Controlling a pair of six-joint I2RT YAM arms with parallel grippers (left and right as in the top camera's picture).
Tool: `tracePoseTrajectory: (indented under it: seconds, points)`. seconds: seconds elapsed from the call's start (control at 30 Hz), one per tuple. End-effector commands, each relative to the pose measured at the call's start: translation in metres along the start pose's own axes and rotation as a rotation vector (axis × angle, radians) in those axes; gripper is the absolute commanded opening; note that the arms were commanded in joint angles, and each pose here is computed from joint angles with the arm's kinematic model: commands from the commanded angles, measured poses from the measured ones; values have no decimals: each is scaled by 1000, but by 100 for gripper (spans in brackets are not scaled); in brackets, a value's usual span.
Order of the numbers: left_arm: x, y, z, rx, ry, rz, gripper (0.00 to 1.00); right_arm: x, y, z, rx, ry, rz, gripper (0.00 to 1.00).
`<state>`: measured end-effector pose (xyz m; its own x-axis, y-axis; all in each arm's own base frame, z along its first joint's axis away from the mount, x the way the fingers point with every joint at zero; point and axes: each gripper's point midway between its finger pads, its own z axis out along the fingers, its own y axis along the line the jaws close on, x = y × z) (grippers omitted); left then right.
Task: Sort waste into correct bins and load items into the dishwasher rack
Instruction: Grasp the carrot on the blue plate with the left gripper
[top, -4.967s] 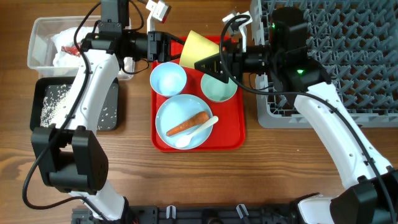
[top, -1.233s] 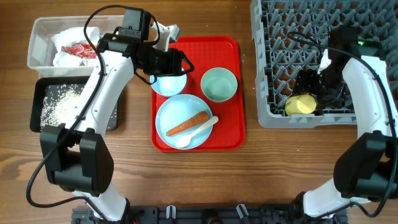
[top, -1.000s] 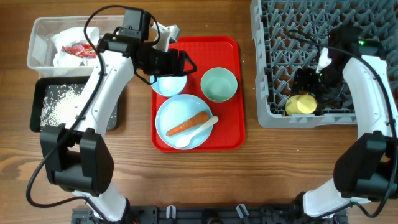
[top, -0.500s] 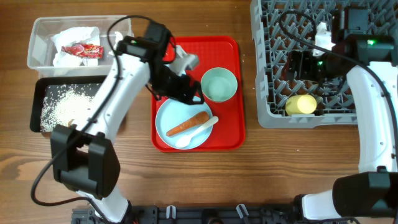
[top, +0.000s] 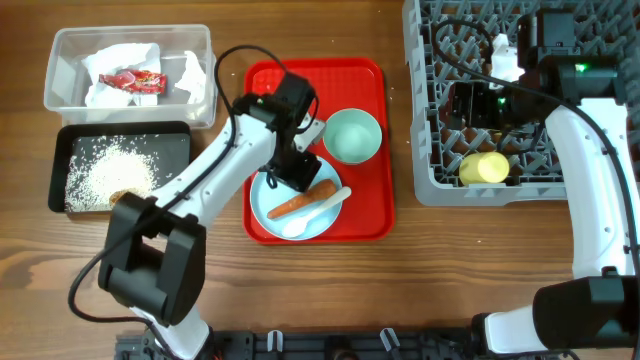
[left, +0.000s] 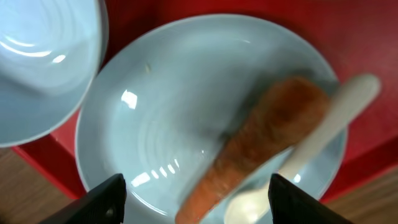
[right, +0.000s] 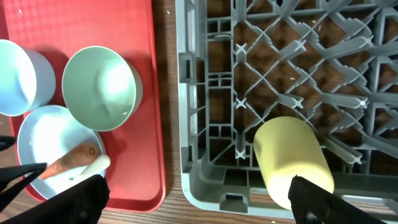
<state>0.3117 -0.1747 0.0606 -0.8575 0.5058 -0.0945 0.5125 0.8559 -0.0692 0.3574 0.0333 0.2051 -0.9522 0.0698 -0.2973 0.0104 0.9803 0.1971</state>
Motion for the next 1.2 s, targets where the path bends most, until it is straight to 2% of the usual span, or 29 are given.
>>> tracePoseTrajectory:
  seconds: [0.0,0.37,0.5,0.67,0.77,0.83,0.97,1.17]
  points:
    - [12,-8,17,32,7,43,73,2,2,5,-16,16,-23,96]
    - [23,-15,51,49,-25,75,70,2,2,5,-16,15,-22,96]
    - [25,-15,55,48,-25,76,56,1,2,5,-17,12,-23,96]
    - [27,-15,57,48,-25,75,22,1,2,5,-17,11,-23,96]
    - [27,-15,57,48,-23,73,11,1,2,5,-17,11,-23,96]
    - [27,-15,57,49,-22,48,10,1,2,5,-16,11,-23,96]
    - [23,-15,52,49,-26,26,13,0,2,5,-17,7,-24,96]
    - [2,-15,9,47,-54,21,10,-1,2,5,-17,4,-25,97]
